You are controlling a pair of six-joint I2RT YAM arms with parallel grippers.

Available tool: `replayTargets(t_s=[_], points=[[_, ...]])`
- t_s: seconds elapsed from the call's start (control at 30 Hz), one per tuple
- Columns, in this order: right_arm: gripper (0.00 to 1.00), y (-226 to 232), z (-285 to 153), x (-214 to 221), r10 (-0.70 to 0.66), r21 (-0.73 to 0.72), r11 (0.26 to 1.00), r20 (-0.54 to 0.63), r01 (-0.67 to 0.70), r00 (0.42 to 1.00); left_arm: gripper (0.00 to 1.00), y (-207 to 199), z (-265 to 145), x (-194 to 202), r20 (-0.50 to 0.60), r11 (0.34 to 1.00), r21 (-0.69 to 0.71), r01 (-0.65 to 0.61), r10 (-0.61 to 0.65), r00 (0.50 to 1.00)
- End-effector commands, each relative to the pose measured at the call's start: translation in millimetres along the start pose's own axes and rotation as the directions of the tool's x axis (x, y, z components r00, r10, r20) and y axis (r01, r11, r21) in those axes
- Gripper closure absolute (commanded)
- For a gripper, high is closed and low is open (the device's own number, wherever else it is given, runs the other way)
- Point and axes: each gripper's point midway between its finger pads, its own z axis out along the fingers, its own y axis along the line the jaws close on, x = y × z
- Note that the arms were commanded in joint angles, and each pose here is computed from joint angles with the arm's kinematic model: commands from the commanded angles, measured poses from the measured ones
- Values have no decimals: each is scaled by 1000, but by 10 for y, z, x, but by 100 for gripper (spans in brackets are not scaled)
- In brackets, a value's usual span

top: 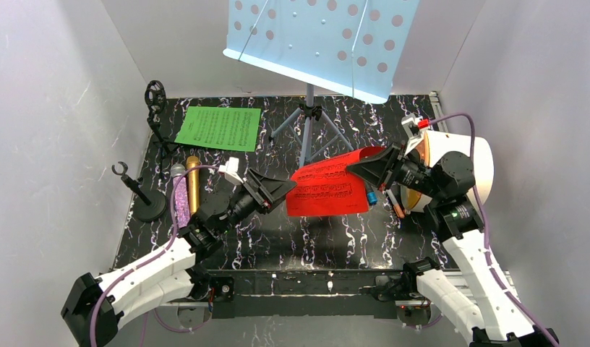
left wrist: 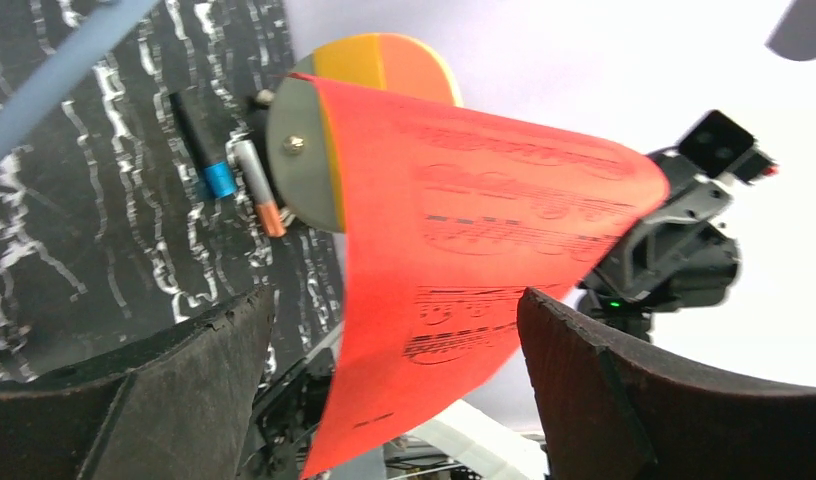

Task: Pack up the instrument practice props
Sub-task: Pick up the sheet music from the music stand.

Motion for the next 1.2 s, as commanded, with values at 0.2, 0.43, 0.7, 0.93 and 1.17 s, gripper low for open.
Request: replayTargets(t_s=[0.2, 0.43, 0.7, 0.93, 1.17], points=[[99, 86, -15, -16, -27, -51, 998, 44, 29, 999, 22, -492, -87, 50, -44, 964, 263, 45, -34, 998], [99, 20, -64, 46, -35, 1, 999, 33, 35, 999, 35, -606, -218, -7, -15, 938, 342, 50, -47, 999], [99, -60, -106, 96, -27, 52, 998, 40, 25, 999, 46, -644, -363, -27, 17, 913, 409, 4, -11, 1000], [99, -43, -74, 81, -21, 35, 999, 25, 20, 999, 48, -812, -418, 43, -8, 875, 481, -44, 55, 998], [99, -61, -47, 132, -4, 15, 1000, 11, 4, 1000, 59, -923, -413, 33, -14, 849, 527, -29, 43, 999]])
